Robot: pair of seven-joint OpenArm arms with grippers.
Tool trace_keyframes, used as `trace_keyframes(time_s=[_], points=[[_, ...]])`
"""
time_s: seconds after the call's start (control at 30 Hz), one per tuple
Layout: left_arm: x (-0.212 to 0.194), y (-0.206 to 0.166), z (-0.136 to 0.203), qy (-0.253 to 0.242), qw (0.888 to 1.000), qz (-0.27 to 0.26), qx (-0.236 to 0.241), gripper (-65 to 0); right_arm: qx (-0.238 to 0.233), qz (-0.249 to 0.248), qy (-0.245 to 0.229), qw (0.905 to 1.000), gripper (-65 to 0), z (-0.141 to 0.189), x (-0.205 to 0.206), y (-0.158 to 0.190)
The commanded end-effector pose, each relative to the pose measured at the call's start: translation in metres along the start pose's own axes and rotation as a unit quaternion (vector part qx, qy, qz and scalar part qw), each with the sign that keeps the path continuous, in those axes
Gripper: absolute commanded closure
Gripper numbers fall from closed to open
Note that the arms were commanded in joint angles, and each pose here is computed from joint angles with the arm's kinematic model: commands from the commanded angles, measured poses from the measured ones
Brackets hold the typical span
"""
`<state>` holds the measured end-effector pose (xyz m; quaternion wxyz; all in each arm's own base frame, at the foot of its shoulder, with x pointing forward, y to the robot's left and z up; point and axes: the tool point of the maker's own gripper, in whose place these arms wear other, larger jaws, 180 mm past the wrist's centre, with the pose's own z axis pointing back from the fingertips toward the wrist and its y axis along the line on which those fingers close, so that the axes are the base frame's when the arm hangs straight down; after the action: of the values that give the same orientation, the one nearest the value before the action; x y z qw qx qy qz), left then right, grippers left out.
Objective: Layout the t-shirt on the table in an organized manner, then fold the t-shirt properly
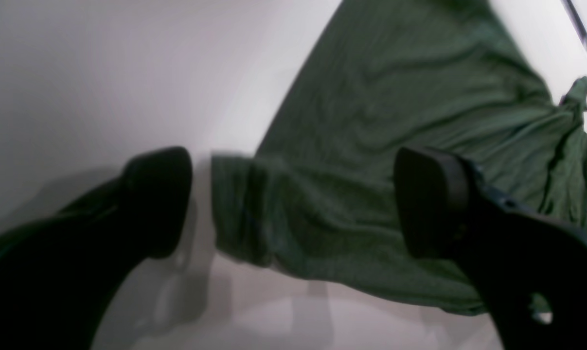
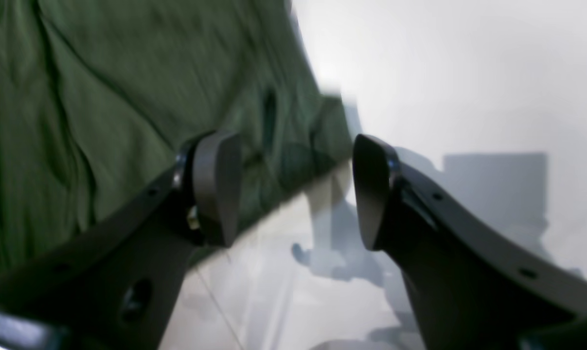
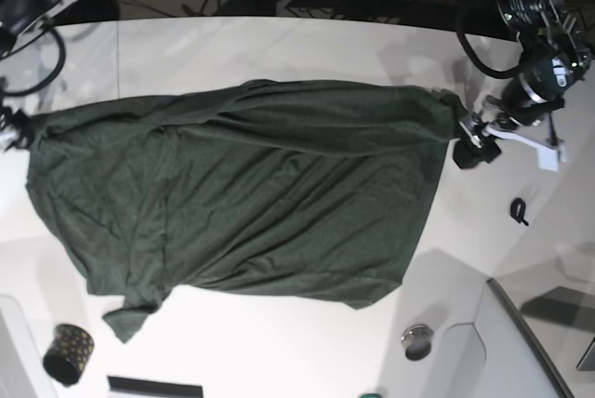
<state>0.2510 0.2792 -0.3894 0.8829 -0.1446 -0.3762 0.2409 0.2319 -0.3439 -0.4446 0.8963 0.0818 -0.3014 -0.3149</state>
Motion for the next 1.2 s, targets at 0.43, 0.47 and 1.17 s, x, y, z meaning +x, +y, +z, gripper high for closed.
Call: trace_keyframes(time_s=[0.43,0.47,1.17], points=[[-0.020,0.070,0.058,-0.016,0.998,-0.055,0.025,-65.0,0.054,-0.068,0.003,0.9962,-34.2,-0.022,-0.016,0.007],[-0.027,0.072,0.059,-0.008,0.998,-0.057,0.024,-65.0,0.058,-0.072,0.000,0.9957,-34.2,-0.025,-0.015,0.008],[-0.098,0.036,0.030,0.062,0.990,-0.128,-0.022,-44.9,0.066,-0.087,0.008,0.9940,-0.9,-0.035,-0.023,0.006]])
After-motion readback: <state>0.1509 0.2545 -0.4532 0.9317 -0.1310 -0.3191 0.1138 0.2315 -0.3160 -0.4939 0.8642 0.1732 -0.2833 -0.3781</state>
